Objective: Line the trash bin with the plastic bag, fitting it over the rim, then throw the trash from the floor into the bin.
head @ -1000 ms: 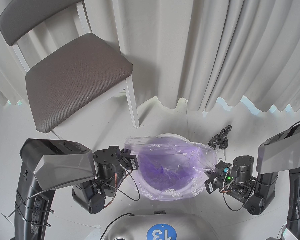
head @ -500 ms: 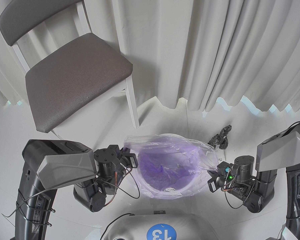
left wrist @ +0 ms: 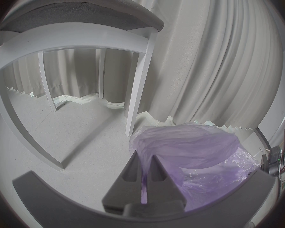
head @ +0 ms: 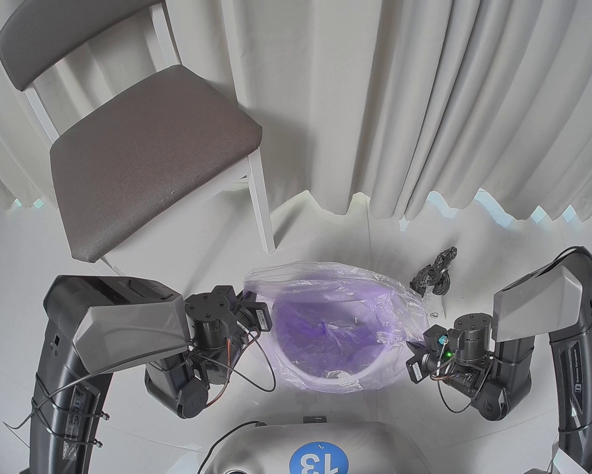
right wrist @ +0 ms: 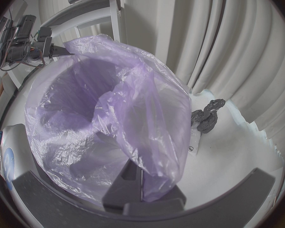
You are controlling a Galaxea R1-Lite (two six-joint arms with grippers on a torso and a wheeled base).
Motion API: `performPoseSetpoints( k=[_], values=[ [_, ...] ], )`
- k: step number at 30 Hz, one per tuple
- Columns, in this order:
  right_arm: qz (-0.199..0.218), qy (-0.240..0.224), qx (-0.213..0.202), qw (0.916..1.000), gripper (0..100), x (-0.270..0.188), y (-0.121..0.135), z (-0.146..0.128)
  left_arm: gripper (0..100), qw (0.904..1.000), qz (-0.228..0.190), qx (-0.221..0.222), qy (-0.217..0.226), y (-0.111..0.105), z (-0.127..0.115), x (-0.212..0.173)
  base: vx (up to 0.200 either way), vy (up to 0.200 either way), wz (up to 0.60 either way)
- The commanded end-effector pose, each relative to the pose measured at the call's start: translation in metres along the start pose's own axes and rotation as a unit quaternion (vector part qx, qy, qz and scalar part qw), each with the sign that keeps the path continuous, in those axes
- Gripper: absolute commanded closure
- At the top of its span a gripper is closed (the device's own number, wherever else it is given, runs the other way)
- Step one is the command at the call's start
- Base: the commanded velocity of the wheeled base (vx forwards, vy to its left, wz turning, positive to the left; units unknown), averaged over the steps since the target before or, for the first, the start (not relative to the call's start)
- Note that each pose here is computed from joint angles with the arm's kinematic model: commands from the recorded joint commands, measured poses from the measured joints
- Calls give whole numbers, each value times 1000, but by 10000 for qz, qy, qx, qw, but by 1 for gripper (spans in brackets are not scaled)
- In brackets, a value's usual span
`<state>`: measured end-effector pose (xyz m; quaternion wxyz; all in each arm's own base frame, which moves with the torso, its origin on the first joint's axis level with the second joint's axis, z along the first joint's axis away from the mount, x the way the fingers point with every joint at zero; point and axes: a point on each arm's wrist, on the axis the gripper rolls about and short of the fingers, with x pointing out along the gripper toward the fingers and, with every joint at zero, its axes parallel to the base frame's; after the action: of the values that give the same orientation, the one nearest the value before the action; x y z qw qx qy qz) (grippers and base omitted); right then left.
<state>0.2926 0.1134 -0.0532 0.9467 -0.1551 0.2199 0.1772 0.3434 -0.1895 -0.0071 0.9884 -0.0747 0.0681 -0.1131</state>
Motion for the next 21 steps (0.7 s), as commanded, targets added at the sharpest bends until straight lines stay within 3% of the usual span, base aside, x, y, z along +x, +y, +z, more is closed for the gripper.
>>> performPoseSetpoints(
  k=[1,10,11,21],
  values=[
    [-2,-12,6,10000,100,4,1,-4,100,10000,0,-26,-83,1,1,1,0,0,0],
    [8,33,-28,10000,100,7,2,-7,100,10000,6,-29,-91,1,1,2,0,0,0],
    [8,33,-35,10000,0,6,2,-7,100,10000,6,-29,-91,1,1,2,0,0,0],
    [-82,88,-2,9999,0,2,-6,-8,100,10000,6,-29,-91,1,1,2,0,0,0]
  ],
)
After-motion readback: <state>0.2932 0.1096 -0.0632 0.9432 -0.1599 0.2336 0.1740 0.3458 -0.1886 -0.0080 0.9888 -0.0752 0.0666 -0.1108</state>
